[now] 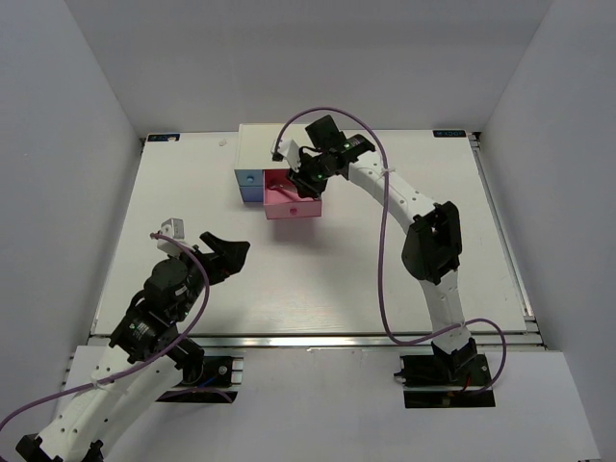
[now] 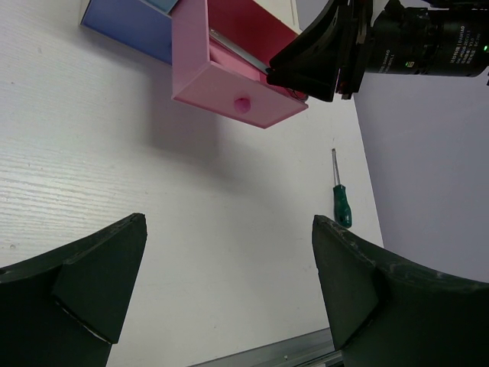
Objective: Sort the tools into containers
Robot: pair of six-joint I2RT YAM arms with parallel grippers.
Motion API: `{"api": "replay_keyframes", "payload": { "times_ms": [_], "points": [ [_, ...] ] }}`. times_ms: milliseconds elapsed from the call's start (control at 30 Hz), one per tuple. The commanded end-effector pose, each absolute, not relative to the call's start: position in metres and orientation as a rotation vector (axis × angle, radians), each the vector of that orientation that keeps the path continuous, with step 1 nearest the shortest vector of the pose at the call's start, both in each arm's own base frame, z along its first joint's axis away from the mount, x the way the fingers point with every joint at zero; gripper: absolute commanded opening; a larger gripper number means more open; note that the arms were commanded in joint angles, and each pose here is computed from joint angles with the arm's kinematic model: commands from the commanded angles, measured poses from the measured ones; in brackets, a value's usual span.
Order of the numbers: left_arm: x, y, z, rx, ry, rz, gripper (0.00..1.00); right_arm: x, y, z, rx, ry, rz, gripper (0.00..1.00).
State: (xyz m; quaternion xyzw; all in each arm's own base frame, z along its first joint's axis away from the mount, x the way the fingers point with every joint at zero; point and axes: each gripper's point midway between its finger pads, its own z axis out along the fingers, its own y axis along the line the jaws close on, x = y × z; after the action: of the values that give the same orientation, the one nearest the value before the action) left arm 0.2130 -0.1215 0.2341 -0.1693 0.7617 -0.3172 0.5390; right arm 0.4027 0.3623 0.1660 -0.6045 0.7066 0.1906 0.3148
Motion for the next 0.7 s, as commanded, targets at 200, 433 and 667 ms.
{"api": "replay_keyframes", "payload": {
  "times_ms": [200,433,667],
  "points": [
    [0.2137,-0.1204,0.2406,-0.41,1.793,-0.757,0.98,0.4107,0.3626,0.1648,-1.569,1.885,0.47,0.22],
    [0.2137,-0.1204,0.2392,-0.41,1.795,-0.756,0.98,0.4125,0.362,0.1626,-1.493,1.95,0.473,0.15],
    [0.2132,-0.1203,0.2402,-0.409,1.794,-0.758,0.98,0.4109,0.3608,0.1605,-1.512,1.946,0.467,0.34]
  ]
}}
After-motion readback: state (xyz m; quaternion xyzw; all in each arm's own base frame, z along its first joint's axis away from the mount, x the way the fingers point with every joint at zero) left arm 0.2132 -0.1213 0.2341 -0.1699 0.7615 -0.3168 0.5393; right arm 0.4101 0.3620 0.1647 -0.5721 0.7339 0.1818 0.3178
